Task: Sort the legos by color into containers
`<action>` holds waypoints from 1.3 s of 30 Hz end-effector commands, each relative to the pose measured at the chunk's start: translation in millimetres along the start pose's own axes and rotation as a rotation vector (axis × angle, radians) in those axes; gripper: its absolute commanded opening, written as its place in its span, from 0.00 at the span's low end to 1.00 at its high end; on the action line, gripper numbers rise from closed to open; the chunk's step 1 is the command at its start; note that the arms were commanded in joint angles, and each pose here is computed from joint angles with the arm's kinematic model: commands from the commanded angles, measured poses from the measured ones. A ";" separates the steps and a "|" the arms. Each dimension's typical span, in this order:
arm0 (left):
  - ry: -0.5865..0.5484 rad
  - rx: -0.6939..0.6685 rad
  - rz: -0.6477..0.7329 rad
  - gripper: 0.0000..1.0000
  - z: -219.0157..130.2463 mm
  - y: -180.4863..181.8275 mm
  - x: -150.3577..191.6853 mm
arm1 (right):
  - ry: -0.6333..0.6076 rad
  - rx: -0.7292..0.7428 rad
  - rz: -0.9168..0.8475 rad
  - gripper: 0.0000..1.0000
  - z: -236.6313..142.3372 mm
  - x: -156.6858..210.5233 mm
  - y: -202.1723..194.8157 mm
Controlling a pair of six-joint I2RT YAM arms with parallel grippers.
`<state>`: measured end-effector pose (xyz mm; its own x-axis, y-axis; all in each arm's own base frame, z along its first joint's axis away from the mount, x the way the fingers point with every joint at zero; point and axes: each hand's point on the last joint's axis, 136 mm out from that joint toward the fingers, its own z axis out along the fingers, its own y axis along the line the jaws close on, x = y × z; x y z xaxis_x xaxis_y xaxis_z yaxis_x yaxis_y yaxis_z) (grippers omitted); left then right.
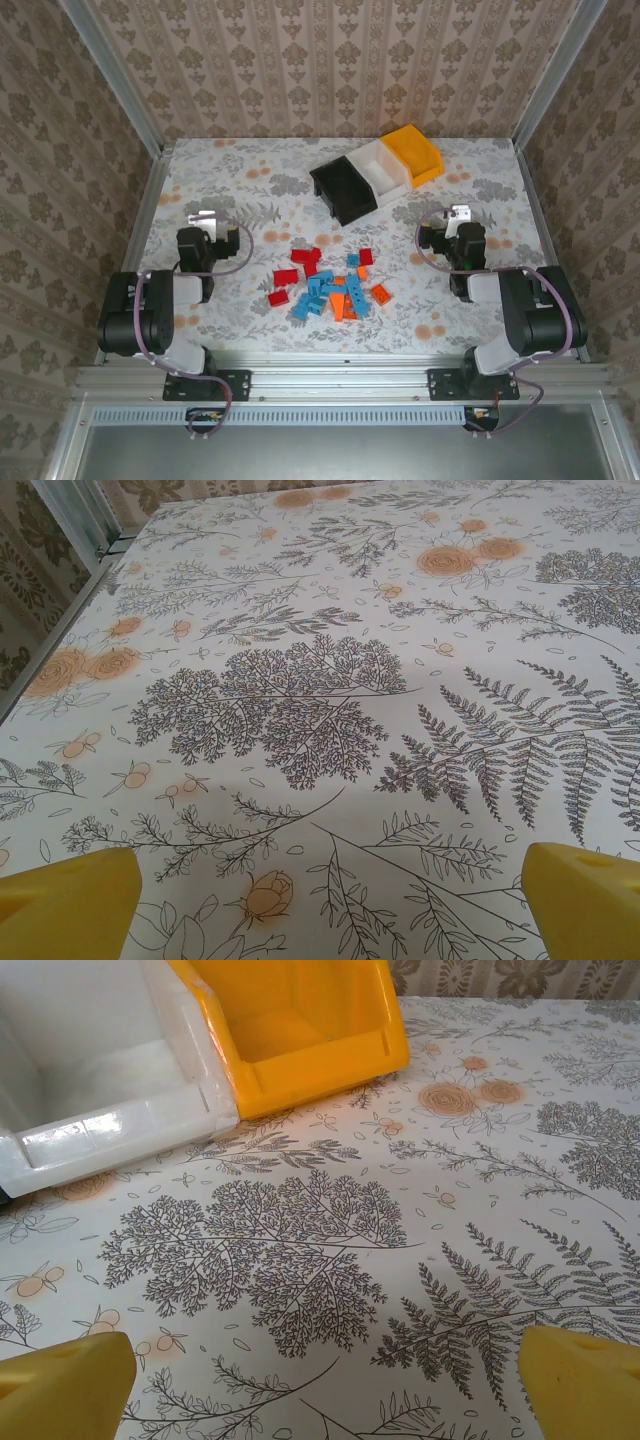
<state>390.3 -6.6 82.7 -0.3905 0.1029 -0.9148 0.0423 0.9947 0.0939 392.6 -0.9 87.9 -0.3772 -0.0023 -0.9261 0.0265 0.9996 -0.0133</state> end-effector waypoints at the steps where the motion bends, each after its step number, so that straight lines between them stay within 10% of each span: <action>1: -0.045 -0.001 0.021 1.00 2.8 -1.7 -14.4 | -0.037 0.010 0.017 1.00 3.5 -11.9 -0.2; 39: -0.039 0.010 0.002 1.00 4.0 1.0 -14.1 | -0.038 0.009 0.019 1.00 3.4 -12.2 -0.1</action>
<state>390.2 -7.8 82.5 -0.3906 0.1069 -0.9143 0.0476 0.9943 0.0959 392.6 -0.9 87.9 -0.3772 -0.0023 -0.9261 0.0265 0.9996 -0.0133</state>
